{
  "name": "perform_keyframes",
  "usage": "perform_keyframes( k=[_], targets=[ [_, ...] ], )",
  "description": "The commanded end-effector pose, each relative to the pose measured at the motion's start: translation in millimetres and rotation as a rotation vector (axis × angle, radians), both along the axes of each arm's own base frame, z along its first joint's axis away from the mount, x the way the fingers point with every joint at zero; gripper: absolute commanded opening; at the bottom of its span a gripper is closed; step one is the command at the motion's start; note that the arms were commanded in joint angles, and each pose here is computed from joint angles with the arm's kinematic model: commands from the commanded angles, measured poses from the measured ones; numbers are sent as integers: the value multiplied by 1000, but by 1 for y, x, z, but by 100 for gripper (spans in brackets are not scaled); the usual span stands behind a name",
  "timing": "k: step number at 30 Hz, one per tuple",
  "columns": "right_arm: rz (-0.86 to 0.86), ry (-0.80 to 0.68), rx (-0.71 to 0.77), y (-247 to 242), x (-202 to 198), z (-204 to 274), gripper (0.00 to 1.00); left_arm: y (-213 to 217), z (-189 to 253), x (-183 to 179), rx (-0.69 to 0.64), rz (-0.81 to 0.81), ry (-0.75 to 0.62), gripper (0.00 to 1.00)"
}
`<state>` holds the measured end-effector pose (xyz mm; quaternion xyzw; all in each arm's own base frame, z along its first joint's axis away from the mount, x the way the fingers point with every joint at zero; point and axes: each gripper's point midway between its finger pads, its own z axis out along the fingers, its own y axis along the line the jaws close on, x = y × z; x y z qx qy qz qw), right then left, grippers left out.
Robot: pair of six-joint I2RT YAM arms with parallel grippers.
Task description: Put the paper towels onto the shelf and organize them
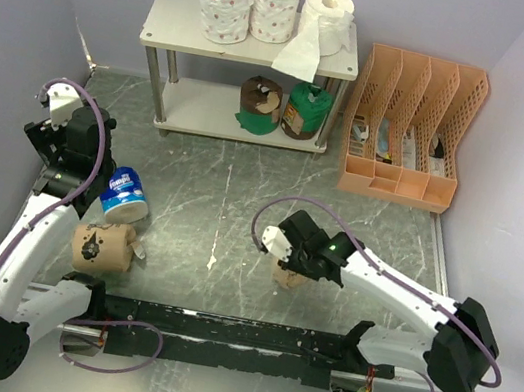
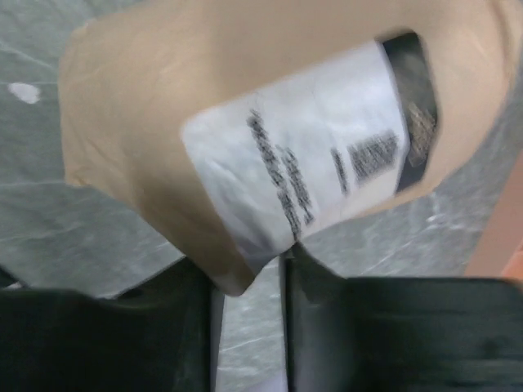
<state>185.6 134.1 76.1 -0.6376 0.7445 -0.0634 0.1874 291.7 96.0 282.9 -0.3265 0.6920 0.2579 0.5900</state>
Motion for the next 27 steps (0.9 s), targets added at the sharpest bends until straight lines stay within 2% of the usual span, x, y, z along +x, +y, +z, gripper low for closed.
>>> perform_keyframes(
  k=[1,2,7,10,12,16,19,23,25,27],
  targets=[
    [-59,-99,0,8,23,-12,10,5,14,-4,0,23,-36,96],
    [-66,-108,-4,8,25,-13,0,5,14,-4,0,22,-35,96],
    [-79,-175,66,19,36,7,0,3,15,-3,-4,13,-40,96],
    [-68,-210,214,41,41,36,0,2,13,-1,-4,5,-34,96],
    [-66,-173,352,62,38,58,0,1,10,1,-5,0,-24,96],
    [4,26,676,124,17,129,0,-2,6,6,-10,-17,-5,96],
    [46,188,847,163,1,179,0,-1,5,7,-1,-10,5,96],
    [273,495,939,204,-37,212,0,4,4,4,19,21,15,96],
    [302,639,983,217,-49,218,0,6,4,2,29,34,20,96],
    [261,700,1004,230,-45,221,0,8,2,2,38,47,31,96]
  ],
)
